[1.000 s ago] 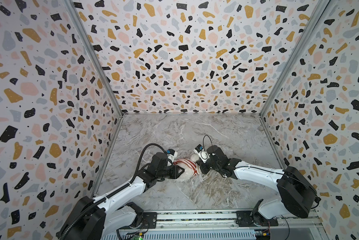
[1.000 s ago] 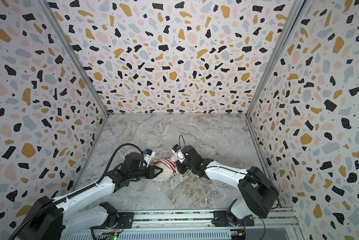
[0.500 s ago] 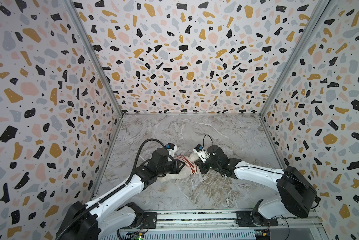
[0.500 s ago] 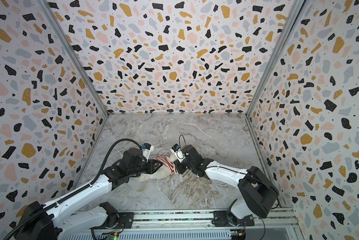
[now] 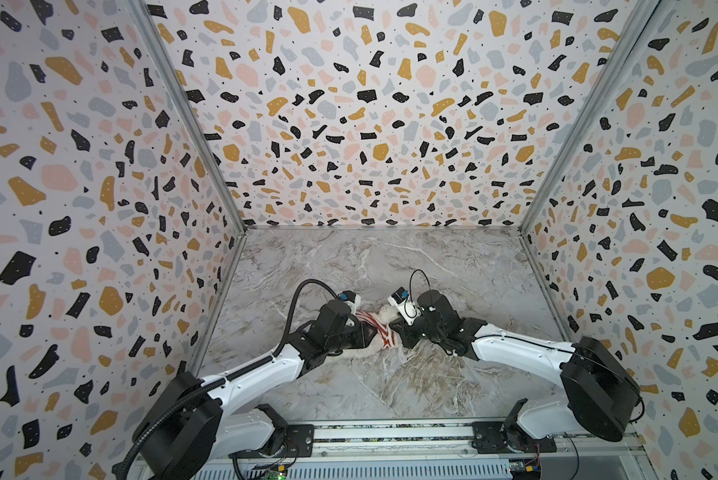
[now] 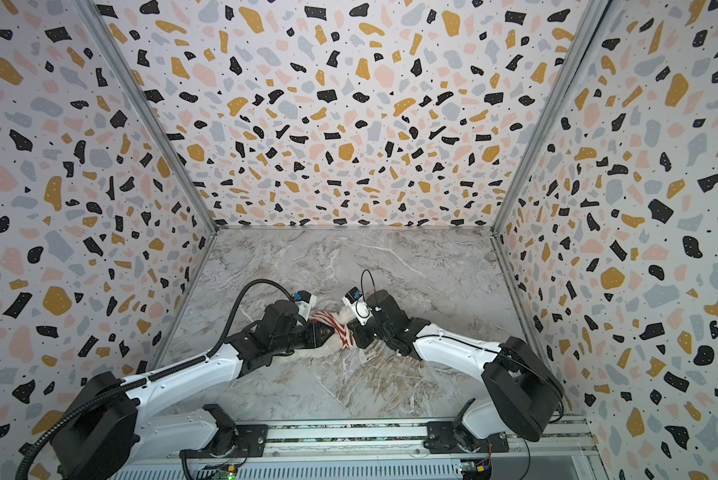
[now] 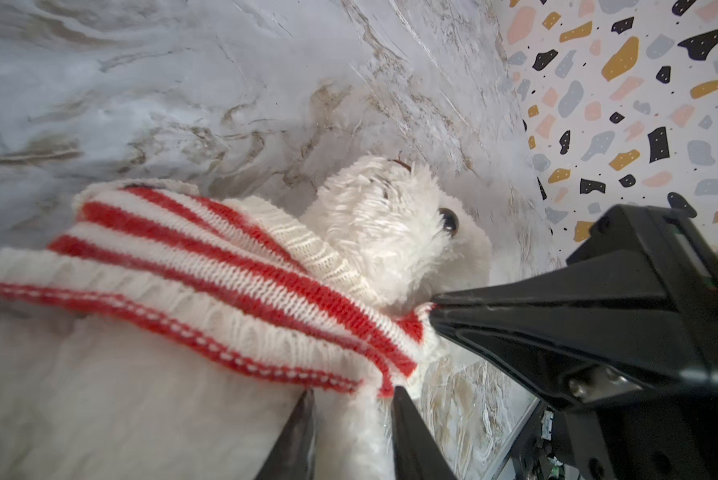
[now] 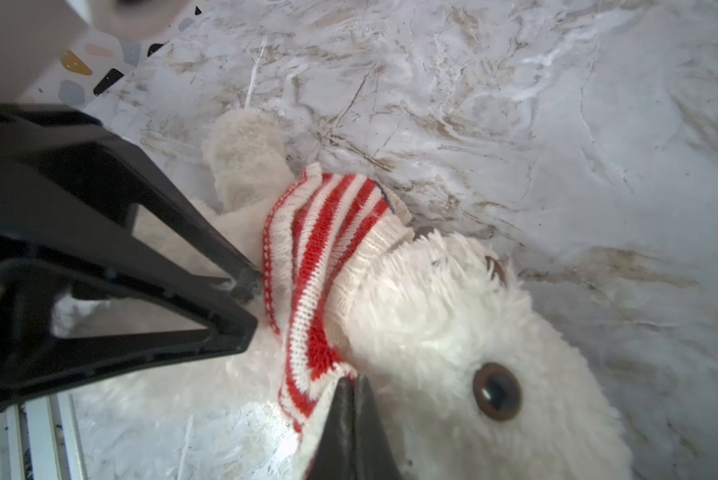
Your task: Dress the teddy bear
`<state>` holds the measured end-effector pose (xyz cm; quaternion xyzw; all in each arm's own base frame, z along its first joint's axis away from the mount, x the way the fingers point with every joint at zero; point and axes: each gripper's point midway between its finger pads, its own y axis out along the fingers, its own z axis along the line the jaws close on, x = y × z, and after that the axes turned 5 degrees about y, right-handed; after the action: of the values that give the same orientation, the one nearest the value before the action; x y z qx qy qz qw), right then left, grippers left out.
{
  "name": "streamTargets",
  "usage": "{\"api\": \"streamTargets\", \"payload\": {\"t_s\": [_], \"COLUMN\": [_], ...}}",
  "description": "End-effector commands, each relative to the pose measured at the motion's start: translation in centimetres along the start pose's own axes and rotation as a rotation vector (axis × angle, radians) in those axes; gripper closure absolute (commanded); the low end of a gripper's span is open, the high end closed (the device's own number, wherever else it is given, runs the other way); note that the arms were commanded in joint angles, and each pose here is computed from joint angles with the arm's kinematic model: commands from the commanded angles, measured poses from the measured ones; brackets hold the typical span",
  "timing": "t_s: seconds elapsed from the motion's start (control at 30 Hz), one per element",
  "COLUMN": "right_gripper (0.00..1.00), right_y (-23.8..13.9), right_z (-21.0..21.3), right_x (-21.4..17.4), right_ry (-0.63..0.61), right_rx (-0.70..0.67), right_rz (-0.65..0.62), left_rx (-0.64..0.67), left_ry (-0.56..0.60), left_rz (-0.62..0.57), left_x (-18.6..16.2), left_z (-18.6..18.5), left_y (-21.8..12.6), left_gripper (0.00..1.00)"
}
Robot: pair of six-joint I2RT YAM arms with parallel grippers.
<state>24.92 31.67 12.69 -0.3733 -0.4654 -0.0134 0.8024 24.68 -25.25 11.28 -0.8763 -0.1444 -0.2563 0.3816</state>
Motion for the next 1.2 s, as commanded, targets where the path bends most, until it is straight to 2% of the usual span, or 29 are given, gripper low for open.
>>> {"api": "streamTargets", "payload": {"t_s": [0.0, 0.37, 0.83, 0.93, 1.17], "right_gripper": [1.0, 1.0, 1.0, 1.0, 1.0], "right_y": [-1.2, -1.3, -2.2, -1.9, -2.0], "right_z": [0.8, 0.9, 4.4, 4.4, 3.7], "right_x": [1.2, 0.8, 2.4, 2.0, 2.0], "right_ry": [0.011, 0.019, 0.016, 0.02, 0.022], "right_rx": [0.03, 0.036, 0.122, 0.124, 0.083], "right_rz": [-0.051, -0.056, -0.106, -0.097, -0.095], "left_rx": [-0.017, -0.021, -0.002, -0.007, 0.003], "left_ry": [-0.039, -0.176, -0.199, -0.198, -0.161], "left_rz": [-0.069, -0.158, -0.173, -0.161, -0.143], "left_x": [1.3, 2.9, 3.9, 3.6, 3.1], "left_z": [-0.2, 1.6, 3.4, 3.5, 3.7], "left_y": [0.5, 0.4, 0.1, 0.5, 0.5], "left_gripper": [0.68, 0.71, 0.7, 0.76, 1.0]}}
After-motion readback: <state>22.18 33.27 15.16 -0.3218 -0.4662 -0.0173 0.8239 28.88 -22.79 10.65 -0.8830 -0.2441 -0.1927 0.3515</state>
